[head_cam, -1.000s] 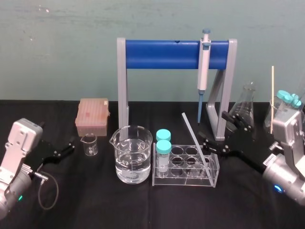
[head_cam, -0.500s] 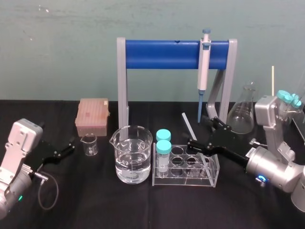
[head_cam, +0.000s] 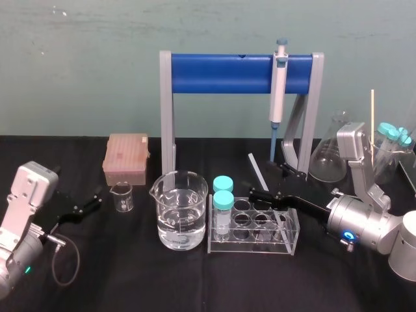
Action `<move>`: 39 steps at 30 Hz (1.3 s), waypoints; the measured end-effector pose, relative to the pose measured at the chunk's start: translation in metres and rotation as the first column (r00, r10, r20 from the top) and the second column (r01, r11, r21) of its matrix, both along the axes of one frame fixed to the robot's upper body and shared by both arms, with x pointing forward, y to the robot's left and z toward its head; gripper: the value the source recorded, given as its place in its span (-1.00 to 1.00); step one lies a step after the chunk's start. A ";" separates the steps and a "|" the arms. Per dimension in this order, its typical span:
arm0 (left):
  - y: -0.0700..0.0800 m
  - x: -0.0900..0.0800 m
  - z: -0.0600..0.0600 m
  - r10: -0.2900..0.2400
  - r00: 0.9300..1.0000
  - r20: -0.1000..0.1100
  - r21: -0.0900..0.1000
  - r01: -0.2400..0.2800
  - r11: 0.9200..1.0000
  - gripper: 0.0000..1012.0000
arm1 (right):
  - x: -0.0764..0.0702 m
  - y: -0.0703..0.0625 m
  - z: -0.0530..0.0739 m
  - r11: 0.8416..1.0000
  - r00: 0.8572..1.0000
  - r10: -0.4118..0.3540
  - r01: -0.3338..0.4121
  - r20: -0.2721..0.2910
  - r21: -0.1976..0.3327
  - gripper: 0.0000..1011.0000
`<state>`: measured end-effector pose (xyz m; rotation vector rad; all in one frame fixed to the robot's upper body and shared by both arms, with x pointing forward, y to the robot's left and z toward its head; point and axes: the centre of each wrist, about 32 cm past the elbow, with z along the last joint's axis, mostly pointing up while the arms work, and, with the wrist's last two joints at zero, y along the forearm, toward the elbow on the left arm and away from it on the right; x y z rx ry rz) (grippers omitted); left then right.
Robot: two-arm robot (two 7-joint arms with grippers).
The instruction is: Pick up the stirring rod with one hand, then place it down.
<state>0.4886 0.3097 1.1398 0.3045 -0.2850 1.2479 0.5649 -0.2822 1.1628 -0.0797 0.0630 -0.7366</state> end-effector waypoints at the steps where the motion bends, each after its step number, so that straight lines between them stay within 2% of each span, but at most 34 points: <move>1: 0.000 0.000 0.000 0.000 1.000 0.000 0.000 0.000 1.000 0.98 | 0.000 0.000 0.000 1.000 1.000 -0.002 0.002 -0.001 0.000 0.98; 16: 0.000 0.000 0.000 0.000 1.000 0.000 0.000 0.000 1.000 0.98 | 0.000 0.000 0.000 1.000 1.000 -0.001 0.001 0.002 -0.001 0.98; 20: 0.000 0.000 0.000 0.000 1.000 0.000 0.000 0.000 1.000 0.98 | 0.000 0.000 0.000 1.000 1.000 -0.001 0.001 0.003 -0.001 0.87; 22: 0.000 0.000 0.000 0.000 1.000 0.000 0.000 0.000 1.000 0.98 | 0.000 0.000 0.000 1.000 1.000 -0.001 0.001 0.003 -0.001 0.80; 25: 0.000 0.000 0.000 0.000 1.000 0.000 0.000 0.000 1.000 0.98 | -0.001 0.000 0.000 1.000 1.000 -0.001 0.001 0.003 -0.001 0.58; 26: 0.000 0.000 0.000 0.000 1.000 0.000 0.000 0.000 1.000 0.98 | -0.001 0.000 0.000 1.000 1.000 0.000 0.000 0.003 -0.001 0.58; 32: 0.000 0.000 0.000 0.000 1.000 0.000 0.000 0.000 1.000 0.98 | -0.001 0.000 0.000 1.000 1.000 0.000 0.000 0.004 -0.001 0.18; 34: 0.000 0.000 0.000 0.000 1.000 0.000 0.000 0.000 1.000 0.98 | -0.001 0.000 0.000 1.000 1.000 0.000 0.000 0.004 -0.001 0.12; 36: 0.000 0.000 0.000 0.000 1.000 0.000 0.000 0.000 1.000 0.98 | -0.001 0.000 0.000 1.000 1.000 0.000 0.000 0.004 -0.001 -0.08; 39: 0.000 0.000 0.000 0.000 1.000 0.000 0.000 0.000 1.000 0.98 | -0.001 0.000 0.000 1.000 1.000 0.001 -0.001 0.005 -0.001 -0.28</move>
